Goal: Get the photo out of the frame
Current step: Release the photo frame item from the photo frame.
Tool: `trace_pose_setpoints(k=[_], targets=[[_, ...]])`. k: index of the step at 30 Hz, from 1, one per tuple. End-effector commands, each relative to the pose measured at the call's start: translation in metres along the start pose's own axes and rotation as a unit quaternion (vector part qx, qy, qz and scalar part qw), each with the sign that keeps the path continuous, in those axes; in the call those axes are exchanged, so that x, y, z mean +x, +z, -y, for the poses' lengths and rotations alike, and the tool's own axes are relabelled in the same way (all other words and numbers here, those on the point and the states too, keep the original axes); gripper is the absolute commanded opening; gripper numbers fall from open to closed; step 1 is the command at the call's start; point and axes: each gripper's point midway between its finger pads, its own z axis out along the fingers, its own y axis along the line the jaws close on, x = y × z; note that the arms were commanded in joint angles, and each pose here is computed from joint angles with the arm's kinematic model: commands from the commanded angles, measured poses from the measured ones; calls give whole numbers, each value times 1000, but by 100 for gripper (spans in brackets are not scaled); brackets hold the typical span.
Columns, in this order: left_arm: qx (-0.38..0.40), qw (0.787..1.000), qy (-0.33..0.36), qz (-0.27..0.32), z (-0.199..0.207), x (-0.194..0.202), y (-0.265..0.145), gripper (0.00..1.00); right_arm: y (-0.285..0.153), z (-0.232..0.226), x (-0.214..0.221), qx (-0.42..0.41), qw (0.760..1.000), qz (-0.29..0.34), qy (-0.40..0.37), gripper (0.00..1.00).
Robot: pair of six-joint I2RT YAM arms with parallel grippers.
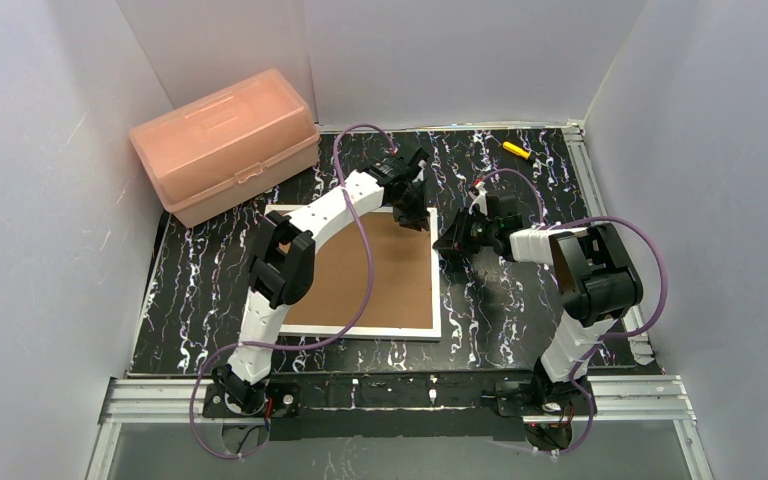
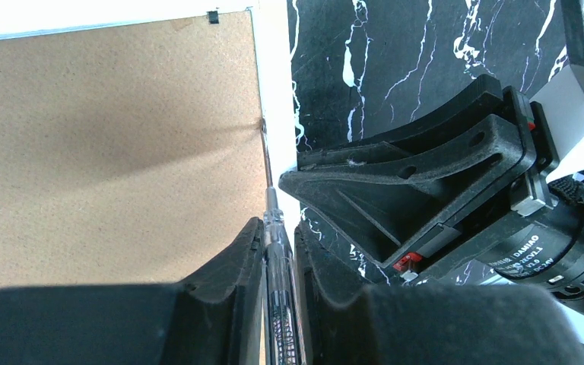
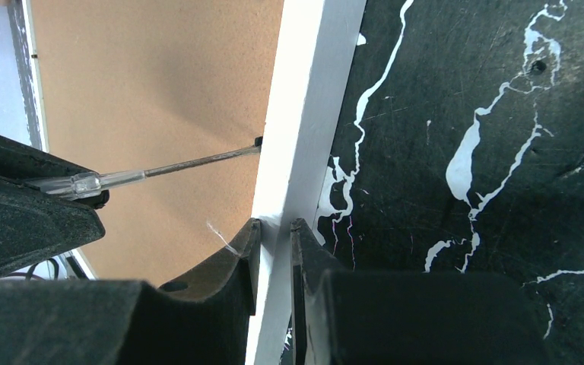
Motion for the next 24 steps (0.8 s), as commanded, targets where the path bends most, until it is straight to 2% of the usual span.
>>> trace_pose_setpoints(k=[1, 6, 10, 14, 19, 24], targets=[[178, 982, 35, -60, 106, 43, 2, 0, 19, -22, 37, -36, 998, -55, -18, 25], [139, 988, 62, -36, 92, 32, -7, 0, 15, -18, 34, -17, 998, -49, -24, 24], [120, 989, 82, -25, 78, 25, -35, 0, 4, -15, 20, 6, 999, -27, -27, 23], [71, 992, 101, -34, 42, 34, -69, 0, -10, -17, 4, 23, 999, -7, -43, 27], [6, 994, 108, -28, -18, 45, -120, 0, -25, -13, -16, 66, 995, 7, -78, 46], [7, 996, 90, -9, -57, 66, -173, 0, -36, -24, -51, 84, 987, 52, -128, 61]])
